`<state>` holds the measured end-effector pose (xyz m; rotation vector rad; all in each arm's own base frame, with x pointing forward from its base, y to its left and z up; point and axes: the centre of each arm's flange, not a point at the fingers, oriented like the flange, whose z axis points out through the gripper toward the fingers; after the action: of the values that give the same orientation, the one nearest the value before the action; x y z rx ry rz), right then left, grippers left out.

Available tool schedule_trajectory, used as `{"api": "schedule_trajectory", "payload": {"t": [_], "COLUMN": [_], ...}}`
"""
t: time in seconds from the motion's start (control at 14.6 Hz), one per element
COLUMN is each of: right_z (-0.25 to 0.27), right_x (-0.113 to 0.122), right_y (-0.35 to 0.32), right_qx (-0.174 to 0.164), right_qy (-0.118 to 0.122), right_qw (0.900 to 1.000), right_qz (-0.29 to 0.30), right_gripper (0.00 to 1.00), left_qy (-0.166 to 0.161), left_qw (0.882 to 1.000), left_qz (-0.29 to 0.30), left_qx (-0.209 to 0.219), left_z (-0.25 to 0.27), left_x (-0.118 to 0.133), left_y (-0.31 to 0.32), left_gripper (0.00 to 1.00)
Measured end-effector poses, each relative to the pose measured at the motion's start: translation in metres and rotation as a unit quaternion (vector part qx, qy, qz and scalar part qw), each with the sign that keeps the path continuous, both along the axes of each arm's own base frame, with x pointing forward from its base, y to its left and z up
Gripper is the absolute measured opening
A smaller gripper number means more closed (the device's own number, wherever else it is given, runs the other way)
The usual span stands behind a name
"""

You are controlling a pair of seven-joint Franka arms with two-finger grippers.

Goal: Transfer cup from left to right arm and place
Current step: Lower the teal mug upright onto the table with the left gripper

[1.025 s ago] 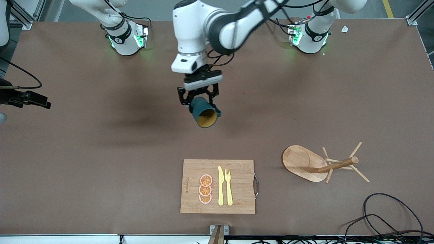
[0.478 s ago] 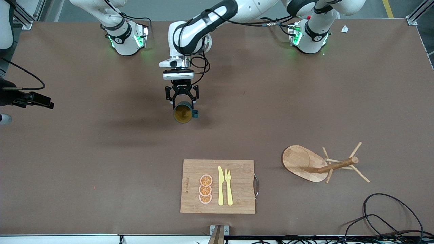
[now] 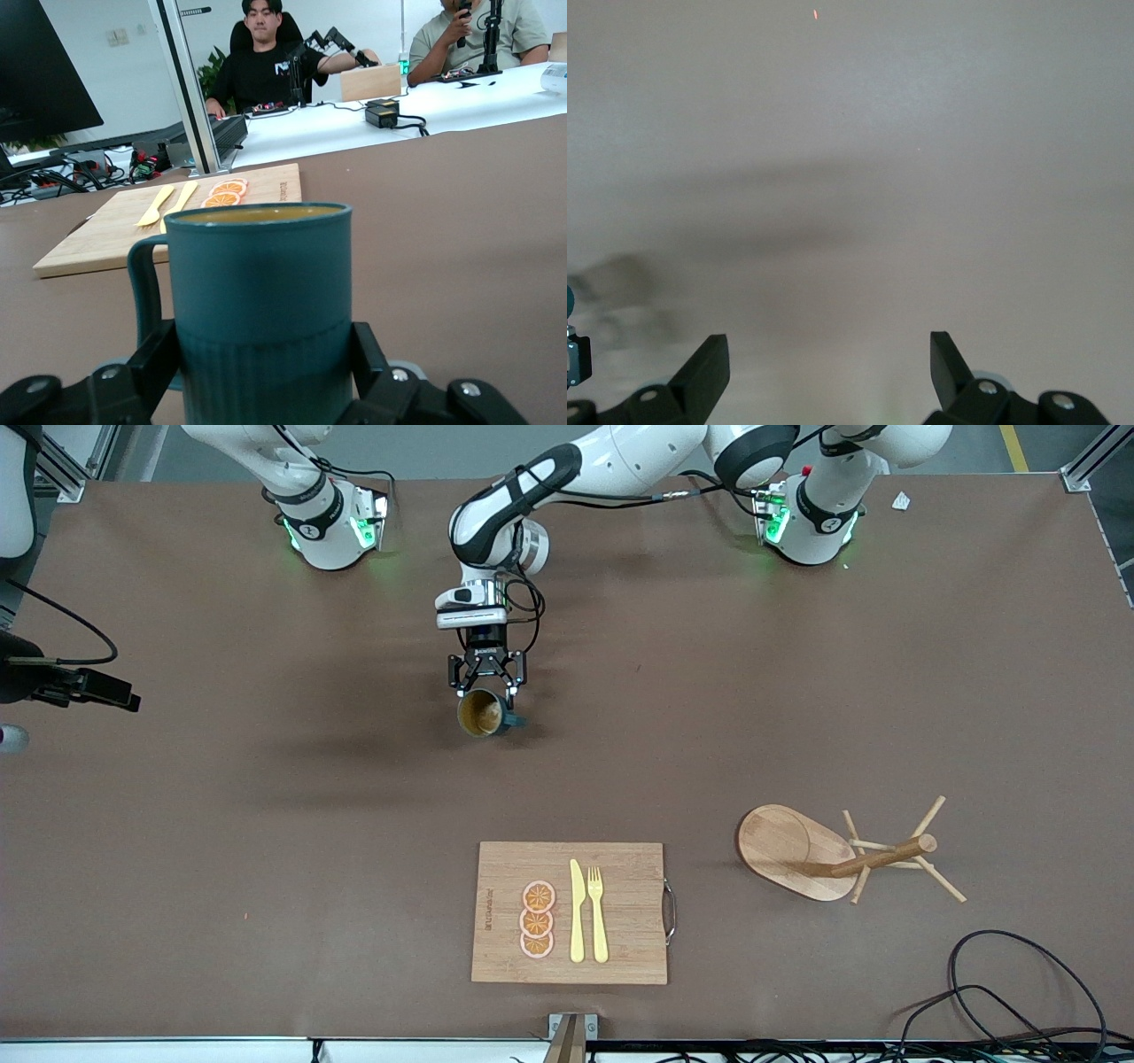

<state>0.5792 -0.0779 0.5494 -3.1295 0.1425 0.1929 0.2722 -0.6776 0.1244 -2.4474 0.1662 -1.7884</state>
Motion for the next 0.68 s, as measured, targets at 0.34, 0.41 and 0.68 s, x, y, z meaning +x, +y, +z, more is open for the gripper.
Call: {"api": "schedule_trajectory", "payload": {"t": [0.34, 0.41, 0.68], "right_z": [0.003, 0.003, 0.003], "right_x": [0.002, 0.002, 0.004], "right_y": [0.005, 0.008, 0.020], "right_qx": [-0.012, -0.015, -0.022], "right_qy": [-0.005, -0.005, -0.005], "right_qw": [1.000, 1.000, 0.997], "right_qz": [-0.002, -0.015, -0.069], "right_gripper": [1.00, 1.00, 1.00], "left_qy": [-0.007, -0.007, -0.007], "left_qw": [0.999, 0.999, 0.998], "left_qz": [0.015, 0.019, 0.029], "left_qx": [-0.033, -0.039, -0.049], "left_z": [-0.027, -0.032, -0.040], "left_x": [-0.010, -0.012, -0.023], "left_y": [0.006, 0.007, 0.008], "left_gripper": [0.83, 0.83, 0.83]}}
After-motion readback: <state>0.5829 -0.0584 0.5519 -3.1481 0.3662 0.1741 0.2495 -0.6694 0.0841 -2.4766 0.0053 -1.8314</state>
